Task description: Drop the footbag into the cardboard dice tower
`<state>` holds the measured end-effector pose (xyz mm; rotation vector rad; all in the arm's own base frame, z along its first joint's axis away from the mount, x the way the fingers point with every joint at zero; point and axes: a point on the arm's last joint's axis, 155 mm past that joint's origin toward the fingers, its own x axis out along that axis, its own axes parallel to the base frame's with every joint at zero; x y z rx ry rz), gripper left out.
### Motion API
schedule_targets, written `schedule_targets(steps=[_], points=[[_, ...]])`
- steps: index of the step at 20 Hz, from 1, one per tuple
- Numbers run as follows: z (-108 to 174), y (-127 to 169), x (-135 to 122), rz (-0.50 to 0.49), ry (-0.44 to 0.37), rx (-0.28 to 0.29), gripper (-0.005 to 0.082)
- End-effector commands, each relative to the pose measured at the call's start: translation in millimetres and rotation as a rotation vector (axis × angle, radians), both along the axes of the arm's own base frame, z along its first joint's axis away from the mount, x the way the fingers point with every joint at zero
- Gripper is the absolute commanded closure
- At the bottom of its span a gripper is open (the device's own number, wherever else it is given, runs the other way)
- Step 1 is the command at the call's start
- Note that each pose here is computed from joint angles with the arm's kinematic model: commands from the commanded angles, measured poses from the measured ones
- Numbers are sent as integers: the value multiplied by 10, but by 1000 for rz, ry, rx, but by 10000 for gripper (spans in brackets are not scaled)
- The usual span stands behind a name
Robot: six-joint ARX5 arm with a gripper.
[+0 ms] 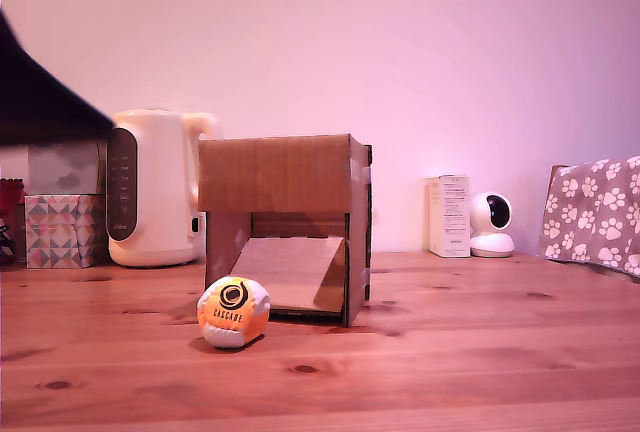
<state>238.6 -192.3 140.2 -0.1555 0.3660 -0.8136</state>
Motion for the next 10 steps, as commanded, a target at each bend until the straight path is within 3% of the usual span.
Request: schedule_targets(steps=[1, 4, 5, 8, 9, 10], points=[[9, -63, 36, -17, -23, 3, 793], [-189, -149, 77, -37, 24, 26, 780], [-225, -173, 95, -41, 28, 28, 676], [-290, -223, 146, -47, 28, 29, 110], [-310, -227, 165, -44, 29, 31, 24], [-339, -222, 188, -36, 32, 35, 5]])
